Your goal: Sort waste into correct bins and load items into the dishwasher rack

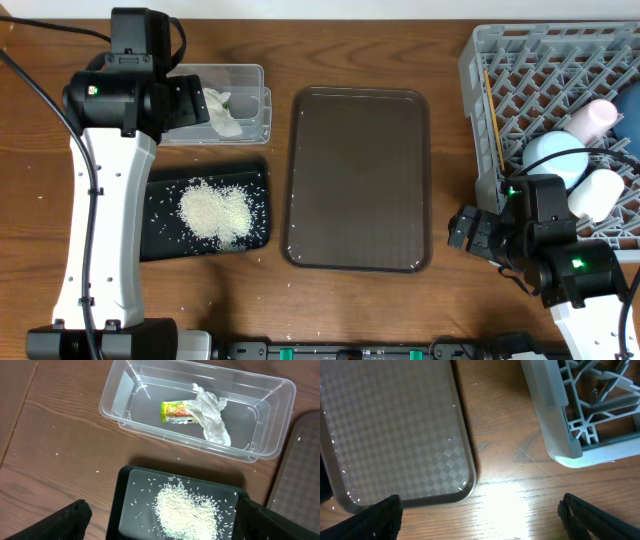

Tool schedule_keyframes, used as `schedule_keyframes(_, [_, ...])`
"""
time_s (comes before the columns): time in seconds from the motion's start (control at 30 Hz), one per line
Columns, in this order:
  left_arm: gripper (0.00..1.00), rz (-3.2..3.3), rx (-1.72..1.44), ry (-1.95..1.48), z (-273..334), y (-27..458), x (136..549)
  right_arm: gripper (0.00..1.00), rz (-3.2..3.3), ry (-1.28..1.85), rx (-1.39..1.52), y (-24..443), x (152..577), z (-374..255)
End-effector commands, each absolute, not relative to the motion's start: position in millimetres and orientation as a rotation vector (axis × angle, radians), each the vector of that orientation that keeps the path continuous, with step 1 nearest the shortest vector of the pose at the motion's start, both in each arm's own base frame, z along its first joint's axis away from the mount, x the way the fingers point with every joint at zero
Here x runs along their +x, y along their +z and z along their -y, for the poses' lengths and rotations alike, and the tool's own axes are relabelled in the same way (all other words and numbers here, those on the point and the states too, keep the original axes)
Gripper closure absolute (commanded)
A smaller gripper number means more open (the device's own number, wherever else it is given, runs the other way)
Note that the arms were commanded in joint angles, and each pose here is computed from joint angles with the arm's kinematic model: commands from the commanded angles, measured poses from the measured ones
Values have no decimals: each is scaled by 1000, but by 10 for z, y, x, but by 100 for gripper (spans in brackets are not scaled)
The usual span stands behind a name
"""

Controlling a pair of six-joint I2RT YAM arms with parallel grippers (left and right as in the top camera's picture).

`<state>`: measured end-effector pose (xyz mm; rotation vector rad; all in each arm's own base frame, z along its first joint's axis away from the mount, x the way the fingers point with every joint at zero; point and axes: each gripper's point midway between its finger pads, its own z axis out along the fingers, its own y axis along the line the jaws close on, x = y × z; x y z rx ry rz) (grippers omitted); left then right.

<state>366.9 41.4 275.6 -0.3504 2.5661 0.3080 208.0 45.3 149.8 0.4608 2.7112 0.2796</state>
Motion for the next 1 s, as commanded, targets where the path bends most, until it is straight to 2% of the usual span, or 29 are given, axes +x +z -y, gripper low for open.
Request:
schedule_keyframes(0.0, [4,-2562,-347,324,-445,2780,3647,1,-2736,284,460,1451,2032,-488])
schedule_keyframes(0.3, [4,-2562,-347,324,-445,2780,3647,1,-2724,230,465,1435,2044,-424])
schedule_keyframes(0.47, [4,-2562,-347,324,-445,2780,3647,1,-2608,277,400,1437,2196,-461])
schedule_keyframes(0.73, [4,-2562,-347,324,-445,2780,3647,1,-2423,450,320,1096,2314,-634])
schedule_keyframes(0.97, [4,-2562,-347,324,-445,2780,3647,1,-2192,519,-31,1263,2524,-875])
